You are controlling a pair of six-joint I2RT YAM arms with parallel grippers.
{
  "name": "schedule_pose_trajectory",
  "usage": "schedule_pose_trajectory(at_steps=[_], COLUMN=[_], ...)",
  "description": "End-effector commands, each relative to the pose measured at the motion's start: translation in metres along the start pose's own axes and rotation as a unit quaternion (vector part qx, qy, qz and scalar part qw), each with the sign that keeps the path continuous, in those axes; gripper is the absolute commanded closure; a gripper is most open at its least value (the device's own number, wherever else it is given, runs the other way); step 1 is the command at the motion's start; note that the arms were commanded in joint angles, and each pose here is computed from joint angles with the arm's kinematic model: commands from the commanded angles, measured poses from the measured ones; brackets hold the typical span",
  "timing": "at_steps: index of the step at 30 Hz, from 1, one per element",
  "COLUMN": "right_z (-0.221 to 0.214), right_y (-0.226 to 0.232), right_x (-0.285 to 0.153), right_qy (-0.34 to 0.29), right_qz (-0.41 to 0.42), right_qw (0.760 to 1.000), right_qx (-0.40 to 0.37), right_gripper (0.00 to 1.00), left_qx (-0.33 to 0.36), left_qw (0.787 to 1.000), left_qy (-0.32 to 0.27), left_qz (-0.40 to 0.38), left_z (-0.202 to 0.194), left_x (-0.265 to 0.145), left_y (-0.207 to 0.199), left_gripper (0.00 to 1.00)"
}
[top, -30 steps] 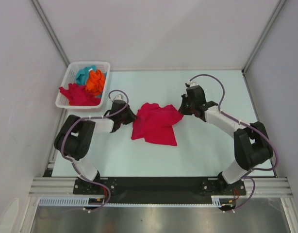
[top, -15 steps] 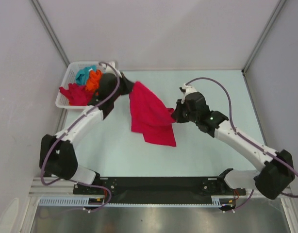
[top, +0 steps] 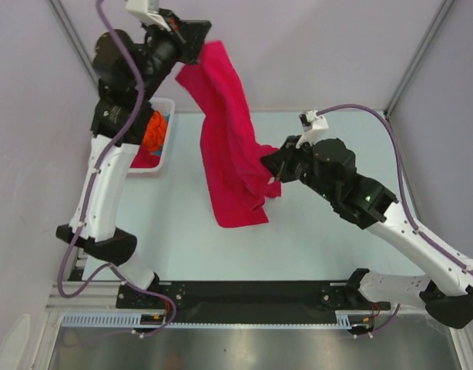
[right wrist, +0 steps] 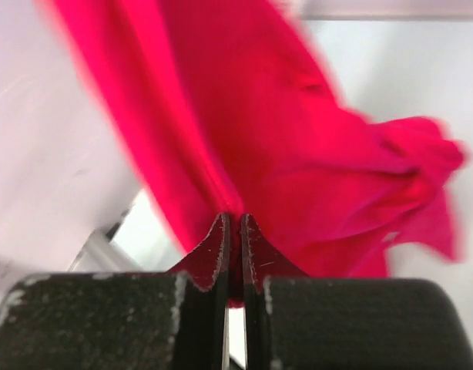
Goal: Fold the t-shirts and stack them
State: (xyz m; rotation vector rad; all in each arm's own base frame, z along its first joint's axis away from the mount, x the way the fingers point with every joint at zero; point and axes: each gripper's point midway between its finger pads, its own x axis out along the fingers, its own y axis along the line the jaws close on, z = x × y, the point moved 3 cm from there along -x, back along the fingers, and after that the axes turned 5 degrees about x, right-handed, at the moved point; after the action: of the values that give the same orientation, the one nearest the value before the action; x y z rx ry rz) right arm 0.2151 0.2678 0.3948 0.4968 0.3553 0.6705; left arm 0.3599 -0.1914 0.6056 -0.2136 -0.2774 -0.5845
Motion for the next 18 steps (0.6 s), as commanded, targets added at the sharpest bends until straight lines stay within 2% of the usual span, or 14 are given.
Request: schedule_pose_trajectory(at_steps=[1,2,4,5,7,8,9,11,12,14,15,18], right_z=[-0.037,-0.027,-0.053,-0.050,-0.065,-0.068,-0.072,-0.084,-0.091,-0.100,-0.099,-0.092], right_y=[-0.115,-0.147,-0.189,-0.214,-0.236,-0.241,-0.250,-0.261,-0.266,-0.271,-0.272,-0.273], right_x=[-0.017,-0.033,-0.051,-0.065,-0.085,-0.090,-0.095,-0.099,-0.096,-0.092,-0.088,-0.081], right_qy=[0.045,0.017,0.034,0.021,0.040,0.044,0.053,0.080,0.099,0.120,0.123,0.137], right_qz=[-0.215,-0.254,-0.302,-0.341,-0.369,-0.375,-0.383,-0.396,-0.399,-0.398,-0.395,-0.391], right_qw=[0.974,0.964,0.948,0.933,0.921,0.918,0.913,0.905,0.901,0.898,0.900,0.901], right_qx=[0.048,0.074,0.097,0.114,0.121,0.124,0.130,0.132,0.139,0.141,0.140,0.130], right_gripper=[1.00,1.00,1.00,1.00,1.00,1.00,1.00,1.00,1.00,1.00,0.96,0.65], left_qx=[0.004,0.001,-0.011,-0.011,-0.014,-0.008,-0.007,-0.015,-0.024,-0.031,-0.025,-0.007], left_qw=[0.984,0.979,0.969,0.961,0.956,0.952,0.951,0.950,0.943,0.943,0.945,0.943], left_qy=[0.172,0.198,0.236,0.269,0.282,0.295,0.298,0.293,0.314,0.315,0.313,0.327], left_qz=[-0.036,-0.039,-0.067,-0.060,-0.084,-0.075,-0.080,-0.102,-0.107,-0.106,-0.094,-0.061], left_z=[-0.156,-0.188,-0.252,-0.302,-0.344,-0.376,-0.391,-0.398,-0.420,-0.418,-0.408,-0.396], left_x=[0.053,0.059,0.066,0.072,0.077,0.082,0.085,0.091,0.089,0.090,0.089,0.073], left_y=[-0.024,-0.031,-0.068,-0.075,-0.114,-0.121,-0.132,-0.160,-0.166,-0.168,-0.163,-0.142], left_gripper=[1.00,1.00,1.00,1.00,1.00,1.00,1.00,1.00,1.00,1.00,1.00,0.89])
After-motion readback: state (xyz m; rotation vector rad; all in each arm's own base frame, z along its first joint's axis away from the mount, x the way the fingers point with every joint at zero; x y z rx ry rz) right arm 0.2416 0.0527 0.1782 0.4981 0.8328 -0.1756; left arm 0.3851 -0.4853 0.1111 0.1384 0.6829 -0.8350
